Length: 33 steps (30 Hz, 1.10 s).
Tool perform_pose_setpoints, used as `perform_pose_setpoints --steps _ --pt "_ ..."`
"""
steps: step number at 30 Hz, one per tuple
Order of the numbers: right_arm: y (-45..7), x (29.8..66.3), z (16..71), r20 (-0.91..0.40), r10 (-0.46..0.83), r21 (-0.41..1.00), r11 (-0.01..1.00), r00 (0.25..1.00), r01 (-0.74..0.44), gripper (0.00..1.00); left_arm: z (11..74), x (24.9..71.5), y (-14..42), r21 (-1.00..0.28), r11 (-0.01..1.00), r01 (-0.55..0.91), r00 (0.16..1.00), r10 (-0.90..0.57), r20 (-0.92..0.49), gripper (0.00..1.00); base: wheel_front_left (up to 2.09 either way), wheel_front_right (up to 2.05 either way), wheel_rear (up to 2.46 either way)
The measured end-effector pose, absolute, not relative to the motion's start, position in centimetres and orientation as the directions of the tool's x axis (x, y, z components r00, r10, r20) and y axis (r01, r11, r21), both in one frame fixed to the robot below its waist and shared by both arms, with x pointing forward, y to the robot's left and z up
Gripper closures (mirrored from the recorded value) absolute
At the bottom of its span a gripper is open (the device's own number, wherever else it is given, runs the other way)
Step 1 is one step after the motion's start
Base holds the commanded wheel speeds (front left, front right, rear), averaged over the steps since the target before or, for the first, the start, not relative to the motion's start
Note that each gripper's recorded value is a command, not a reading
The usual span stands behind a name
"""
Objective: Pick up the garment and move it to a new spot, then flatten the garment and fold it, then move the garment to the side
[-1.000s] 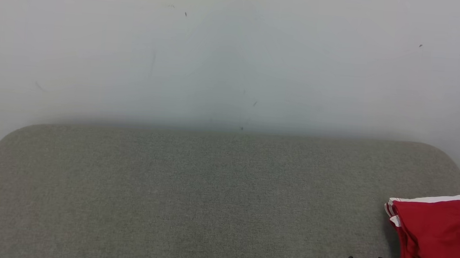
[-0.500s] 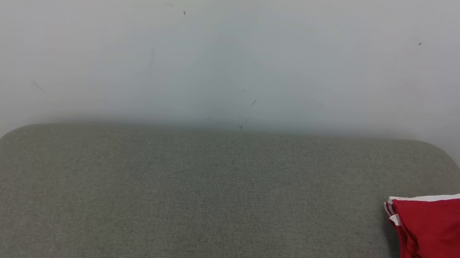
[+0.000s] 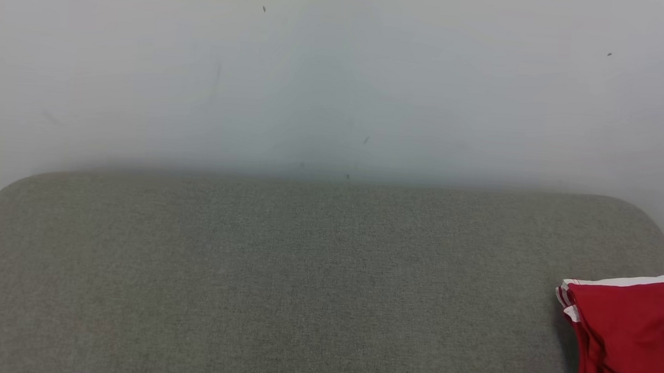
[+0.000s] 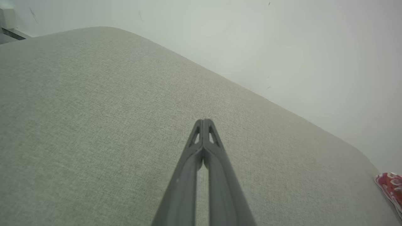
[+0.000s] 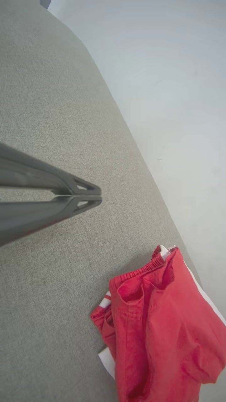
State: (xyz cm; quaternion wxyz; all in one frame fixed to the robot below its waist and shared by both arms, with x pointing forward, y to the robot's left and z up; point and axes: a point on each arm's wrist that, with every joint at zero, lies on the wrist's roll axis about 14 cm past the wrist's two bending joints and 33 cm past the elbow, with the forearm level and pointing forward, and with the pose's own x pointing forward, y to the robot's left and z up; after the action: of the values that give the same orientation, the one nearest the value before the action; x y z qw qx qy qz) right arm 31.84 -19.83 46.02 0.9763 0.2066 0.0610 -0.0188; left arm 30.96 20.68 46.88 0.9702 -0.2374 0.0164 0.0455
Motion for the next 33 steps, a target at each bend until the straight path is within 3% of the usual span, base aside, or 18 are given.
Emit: perform_pose_setpoints --steps 33 --pt "-21.8 34.2 47.8 -0.099 -0.072 0.768 0.629 0.992 0.122 1.00 48.5 35.4 19.0 -0.798 0.599 -0.067 0.998 0.030 -0.061 1.00 0.00 0.00 0.00"
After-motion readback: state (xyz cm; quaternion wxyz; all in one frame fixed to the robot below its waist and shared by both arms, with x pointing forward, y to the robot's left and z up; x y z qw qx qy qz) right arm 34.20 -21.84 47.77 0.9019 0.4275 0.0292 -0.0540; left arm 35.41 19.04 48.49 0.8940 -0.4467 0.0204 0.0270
